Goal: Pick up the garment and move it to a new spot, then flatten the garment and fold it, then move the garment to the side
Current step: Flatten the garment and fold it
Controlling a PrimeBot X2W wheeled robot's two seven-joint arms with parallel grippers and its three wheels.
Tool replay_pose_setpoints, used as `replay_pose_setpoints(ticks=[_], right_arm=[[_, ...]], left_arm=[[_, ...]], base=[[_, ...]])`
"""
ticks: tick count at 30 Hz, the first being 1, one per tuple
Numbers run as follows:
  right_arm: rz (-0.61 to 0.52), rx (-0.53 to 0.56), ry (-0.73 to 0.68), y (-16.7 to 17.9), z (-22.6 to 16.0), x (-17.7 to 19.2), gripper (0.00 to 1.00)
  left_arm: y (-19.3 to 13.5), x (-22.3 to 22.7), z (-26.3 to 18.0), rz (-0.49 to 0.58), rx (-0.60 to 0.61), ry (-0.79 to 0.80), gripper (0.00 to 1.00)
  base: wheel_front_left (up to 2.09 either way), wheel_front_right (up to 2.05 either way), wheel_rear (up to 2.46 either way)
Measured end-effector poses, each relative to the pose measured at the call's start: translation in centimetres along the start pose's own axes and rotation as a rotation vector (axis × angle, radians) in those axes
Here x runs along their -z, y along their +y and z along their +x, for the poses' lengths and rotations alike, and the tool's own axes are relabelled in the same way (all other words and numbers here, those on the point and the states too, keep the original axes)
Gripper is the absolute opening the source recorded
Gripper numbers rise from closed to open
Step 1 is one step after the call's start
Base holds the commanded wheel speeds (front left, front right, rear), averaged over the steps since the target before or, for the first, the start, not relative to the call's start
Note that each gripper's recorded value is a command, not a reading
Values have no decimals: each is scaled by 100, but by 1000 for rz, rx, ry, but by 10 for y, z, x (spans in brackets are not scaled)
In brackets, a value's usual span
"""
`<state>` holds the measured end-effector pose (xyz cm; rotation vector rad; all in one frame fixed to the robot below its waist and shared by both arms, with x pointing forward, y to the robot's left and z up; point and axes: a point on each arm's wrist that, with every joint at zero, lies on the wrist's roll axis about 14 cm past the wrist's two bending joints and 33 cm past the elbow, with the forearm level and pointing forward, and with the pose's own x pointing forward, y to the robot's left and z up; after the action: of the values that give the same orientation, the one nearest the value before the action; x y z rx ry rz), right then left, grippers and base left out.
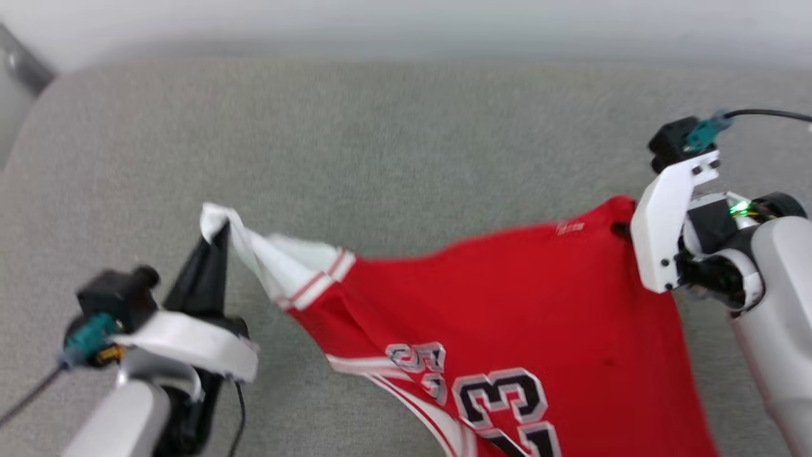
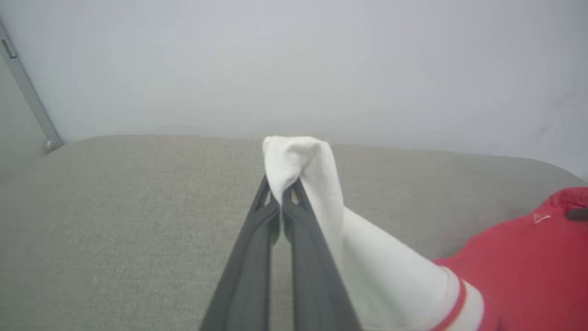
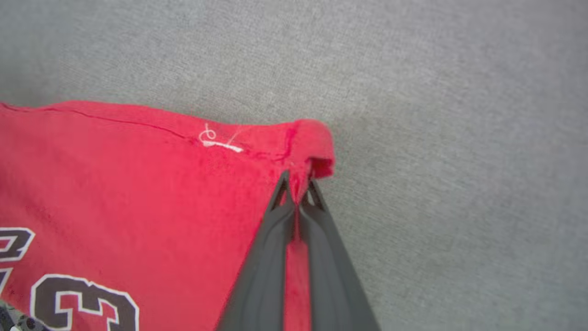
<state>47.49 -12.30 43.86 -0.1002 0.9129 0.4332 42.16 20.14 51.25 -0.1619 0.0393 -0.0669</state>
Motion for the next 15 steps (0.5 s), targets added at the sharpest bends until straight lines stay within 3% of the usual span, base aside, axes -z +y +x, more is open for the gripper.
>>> replay_pose_setpoints(ticks=[6, 15], right_arm=[[9, 72, -212, -13, -58, -42, 0], [3, 196, -514, -40, -149, -109, 0]], left_arm=[[-24, -89, 16, 31, 110, -185, 0], [-49, -187, 51, 86, 173, -320, 0]], base=[[0, 0, 0], [0, 0, 0]])
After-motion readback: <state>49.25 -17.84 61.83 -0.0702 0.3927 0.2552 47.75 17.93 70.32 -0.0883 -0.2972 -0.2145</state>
